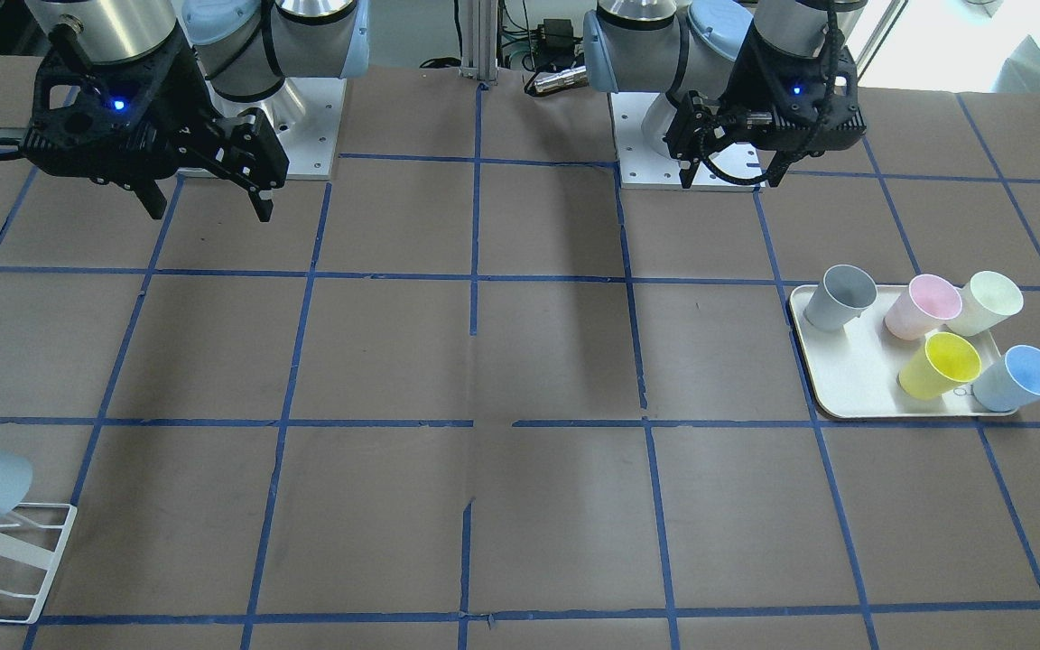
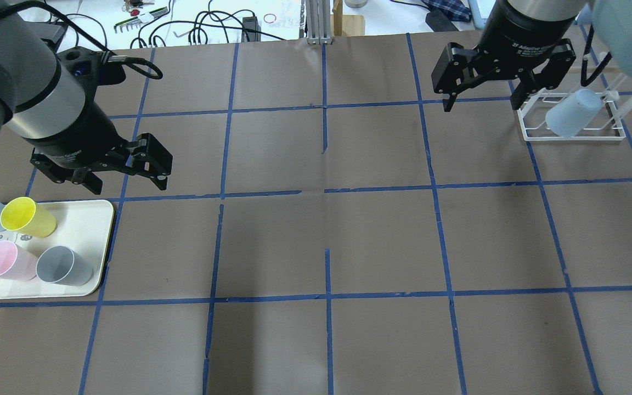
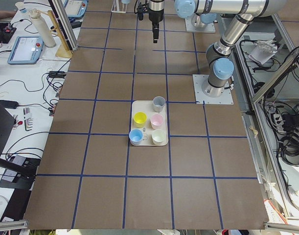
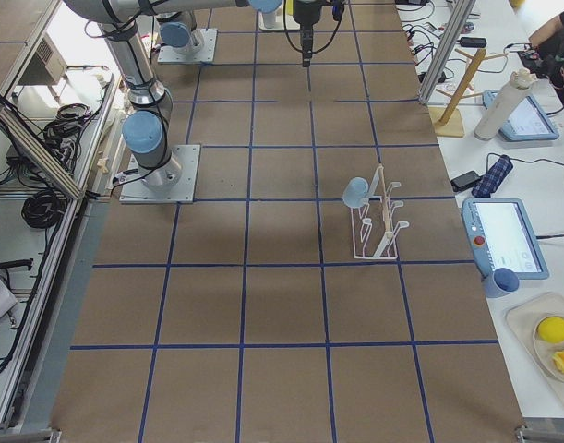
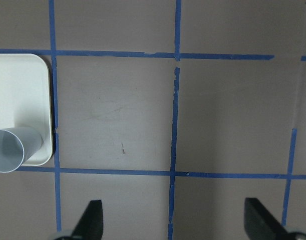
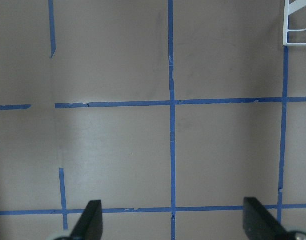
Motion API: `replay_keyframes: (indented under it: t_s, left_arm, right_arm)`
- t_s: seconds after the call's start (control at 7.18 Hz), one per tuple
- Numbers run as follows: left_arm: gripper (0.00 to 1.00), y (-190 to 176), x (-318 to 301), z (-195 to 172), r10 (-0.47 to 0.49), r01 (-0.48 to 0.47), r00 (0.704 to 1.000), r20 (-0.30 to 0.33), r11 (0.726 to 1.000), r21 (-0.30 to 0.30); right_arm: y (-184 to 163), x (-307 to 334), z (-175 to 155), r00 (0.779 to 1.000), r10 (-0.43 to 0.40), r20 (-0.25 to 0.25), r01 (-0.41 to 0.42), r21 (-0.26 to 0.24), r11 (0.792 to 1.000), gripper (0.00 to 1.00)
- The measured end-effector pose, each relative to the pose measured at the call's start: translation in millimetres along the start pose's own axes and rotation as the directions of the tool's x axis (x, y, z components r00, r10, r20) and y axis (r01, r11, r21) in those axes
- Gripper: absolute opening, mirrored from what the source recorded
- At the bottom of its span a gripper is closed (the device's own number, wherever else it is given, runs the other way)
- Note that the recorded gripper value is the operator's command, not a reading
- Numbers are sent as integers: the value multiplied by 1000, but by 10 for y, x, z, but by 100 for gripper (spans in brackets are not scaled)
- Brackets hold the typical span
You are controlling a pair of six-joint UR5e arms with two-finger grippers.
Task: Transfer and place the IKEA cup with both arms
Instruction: 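Move the right gripper toward the white wire rack holding the light blue cup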
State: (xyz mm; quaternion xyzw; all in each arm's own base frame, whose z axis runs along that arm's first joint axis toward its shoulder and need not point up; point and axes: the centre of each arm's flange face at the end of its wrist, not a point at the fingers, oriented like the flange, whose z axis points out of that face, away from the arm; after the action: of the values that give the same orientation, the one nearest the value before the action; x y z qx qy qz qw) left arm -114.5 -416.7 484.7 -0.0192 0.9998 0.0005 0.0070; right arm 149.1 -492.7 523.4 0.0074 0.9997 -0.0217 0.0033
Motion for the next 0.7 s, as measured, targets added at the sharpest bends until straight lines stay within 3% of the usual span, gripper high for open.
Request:
replay_keyframes:
  t_s: [0.7]
  left_arm:
    - [100,-10,0,-2,1,-1,1000,0,1000,8]
  right_arm:
    - [-2,12,3,1000,1,-1,-1,-2,1000,100]
